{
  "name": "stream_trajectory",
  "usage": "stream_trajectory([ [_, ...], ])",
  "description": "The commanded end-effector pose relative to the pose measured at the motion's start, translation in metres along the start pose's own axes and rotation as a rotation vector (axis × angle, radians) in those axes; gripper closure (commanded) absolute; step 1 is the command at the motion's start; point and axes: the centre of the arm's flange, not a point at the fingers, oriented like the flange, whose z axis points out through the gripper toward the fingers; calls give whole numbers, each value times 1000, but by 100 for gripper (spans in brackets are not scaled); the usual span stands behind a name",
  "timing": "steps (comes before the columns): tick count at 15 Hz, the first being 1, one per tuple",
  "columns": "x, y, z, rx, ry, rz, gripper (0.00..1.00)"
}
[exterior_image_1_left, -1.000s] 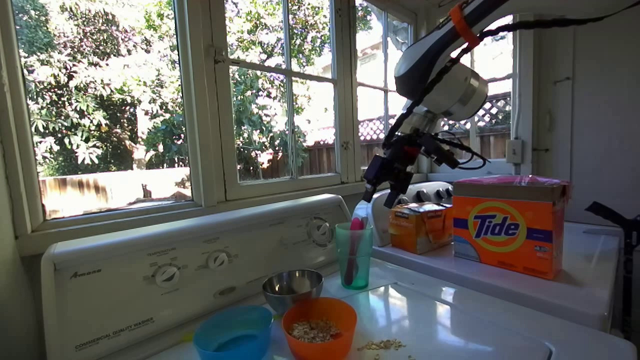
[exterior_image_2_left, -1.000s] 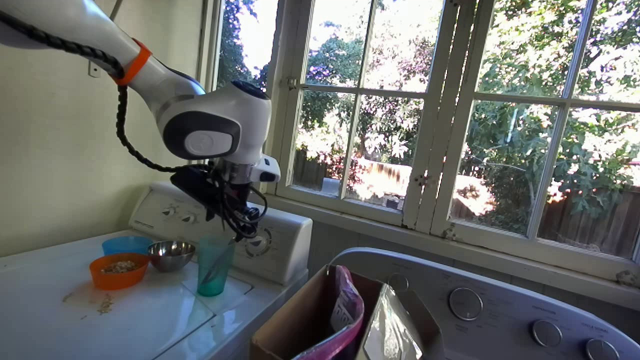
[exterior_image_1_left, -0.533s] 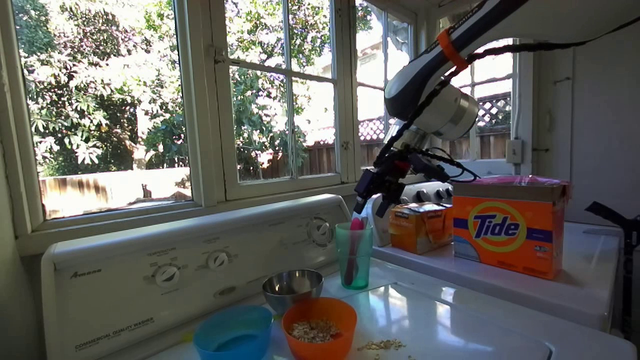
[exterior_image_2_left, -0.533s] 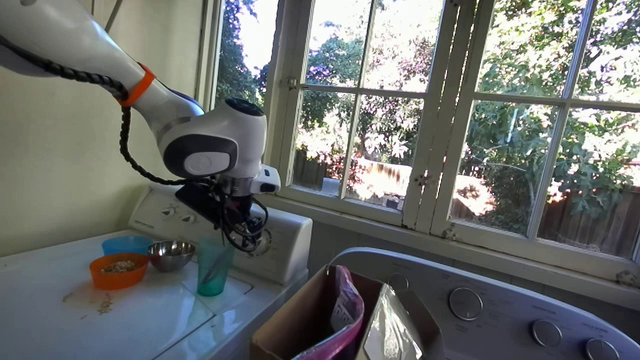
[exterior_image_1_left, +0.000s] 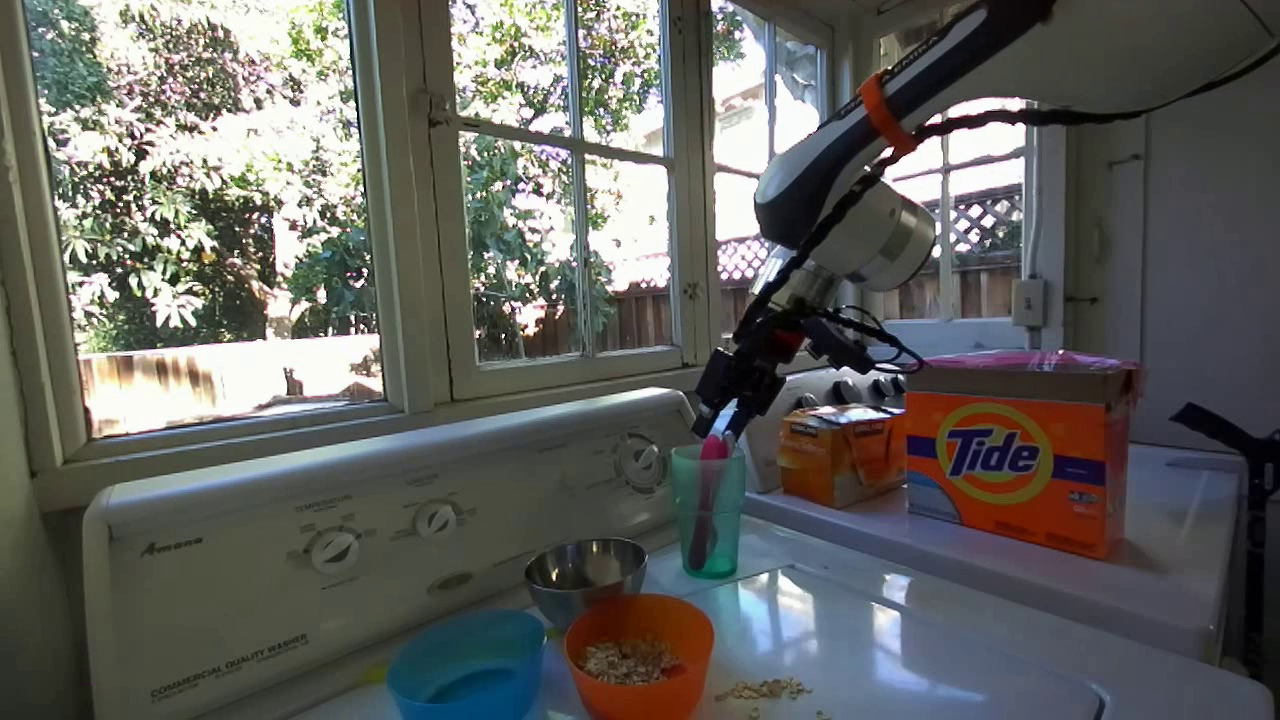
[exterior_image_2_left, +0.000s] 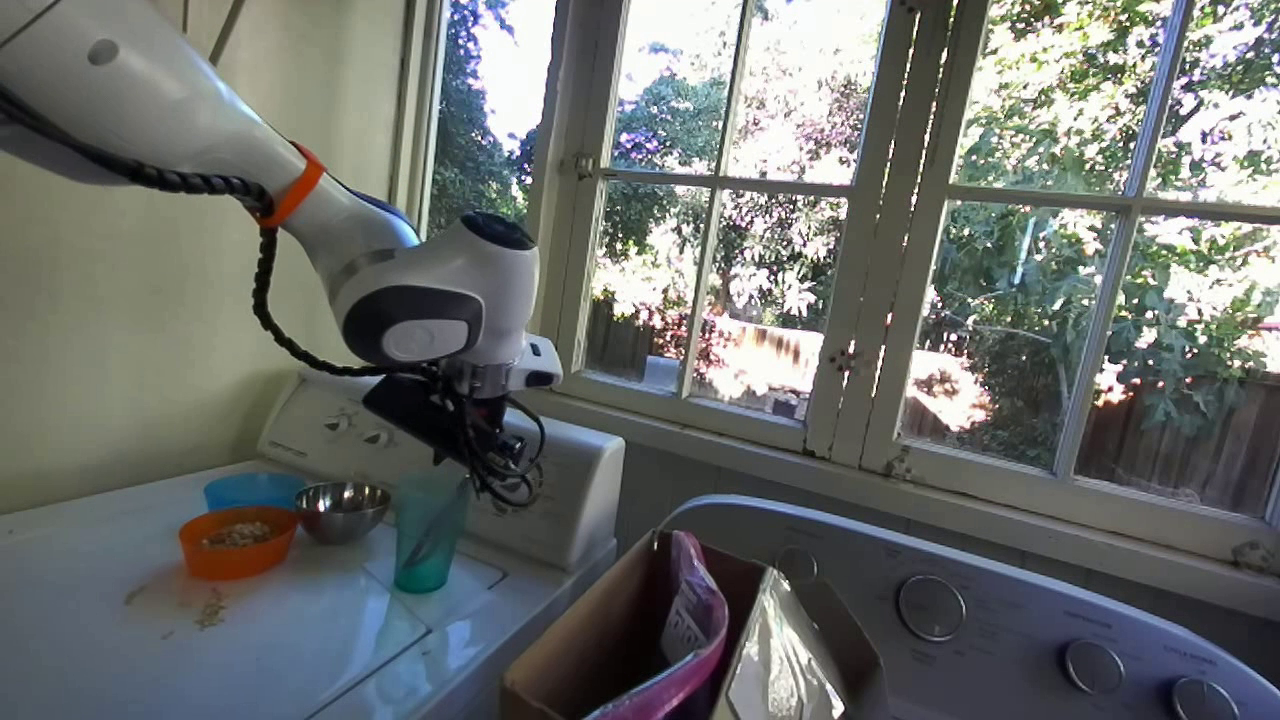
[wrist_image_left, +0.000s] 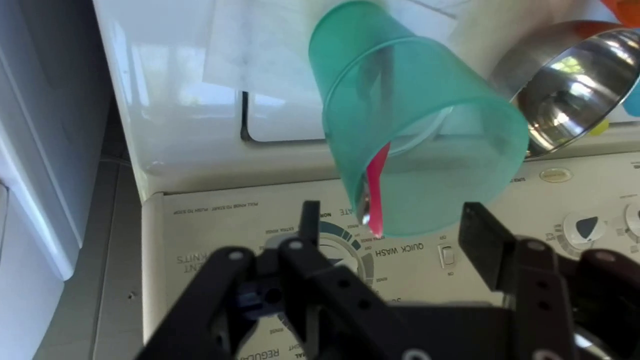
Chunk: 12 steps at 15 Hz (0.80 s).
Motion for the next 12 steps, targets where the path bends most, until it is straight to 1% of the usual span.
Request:
stream_trajectory([
  [1, 7, 14, 1, 69, -19, -65, 27],
  [4, 4, 18, -6, 81, -45, -88, 26],
  [7, 0, 16, -11, 97, -71, -92, 39],
  [8, -1, 14, -10, 97, -79, -92, 38],
  [9, -1, 14, -9, 100, -85, -93, 45],
  [10, -1, 13, -8, 103, -89, -96, 43],
  [12, -2, 12, -7, 103, -99, -96, 48],
])
